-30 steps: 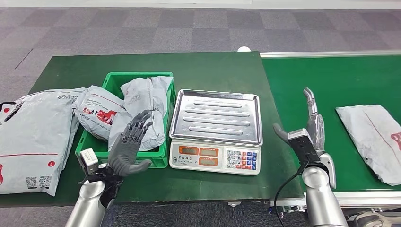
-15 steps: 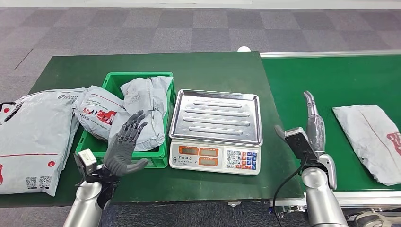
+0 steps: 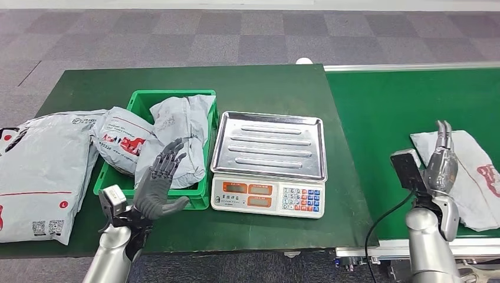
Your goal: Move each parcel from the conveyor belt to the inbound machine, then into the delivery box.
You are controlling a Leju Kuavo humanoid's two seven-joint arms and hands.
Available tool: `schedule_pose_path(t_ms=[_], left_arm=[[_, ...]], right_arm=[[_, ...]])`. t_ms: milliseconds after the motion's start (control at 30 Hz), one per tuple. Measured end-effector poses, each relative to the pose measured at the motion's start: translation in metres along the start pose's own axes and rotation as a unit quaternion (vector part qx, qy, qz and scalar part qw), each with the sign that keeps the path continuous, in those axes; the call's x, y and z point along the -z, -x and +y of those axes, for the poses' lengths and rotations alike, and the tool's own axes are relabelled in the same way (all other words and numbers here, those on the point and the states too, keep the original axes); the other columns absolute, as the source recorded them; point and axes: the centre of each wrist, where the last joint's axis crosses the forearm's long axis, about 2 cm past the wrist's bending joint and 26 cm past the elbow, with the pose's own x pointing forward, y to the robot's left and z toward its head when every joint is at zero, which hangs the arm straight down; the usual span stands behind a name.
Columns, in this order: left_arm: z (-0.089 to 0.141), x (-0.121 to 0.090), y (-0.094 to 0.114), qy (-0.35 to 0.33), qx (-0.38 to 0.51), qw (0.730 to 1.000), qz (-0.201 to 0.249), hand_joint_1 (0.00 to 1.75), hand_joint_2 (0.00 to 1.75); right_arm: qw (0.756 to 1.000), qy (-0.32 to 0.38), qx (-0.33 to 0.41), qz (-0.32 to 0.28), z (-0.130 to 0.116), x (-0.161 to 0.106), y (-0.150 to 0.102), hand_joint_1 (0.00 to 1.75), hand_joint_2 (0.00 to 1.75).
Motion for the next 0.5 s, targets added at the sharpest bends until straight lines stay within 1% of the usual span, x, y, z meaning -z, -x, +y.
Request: schedule_pose_path(t_ms=[300,500], left_arm=[[-0.002,0.001,0.002,0.002,-0.004,1.0,0.002,0.0,1.75],[-0.003,0.002,0.003,0.005,-0.006,1.0,0.004,0.0,1.75]], right_arm=[[1.0,0.004,-0.015,0.023,-0.007,0.001,0.013,0.0,1.75],[0.997,0.004,-0.056,0.053,-0.015,0.008,0.024,0.0,1.75]])
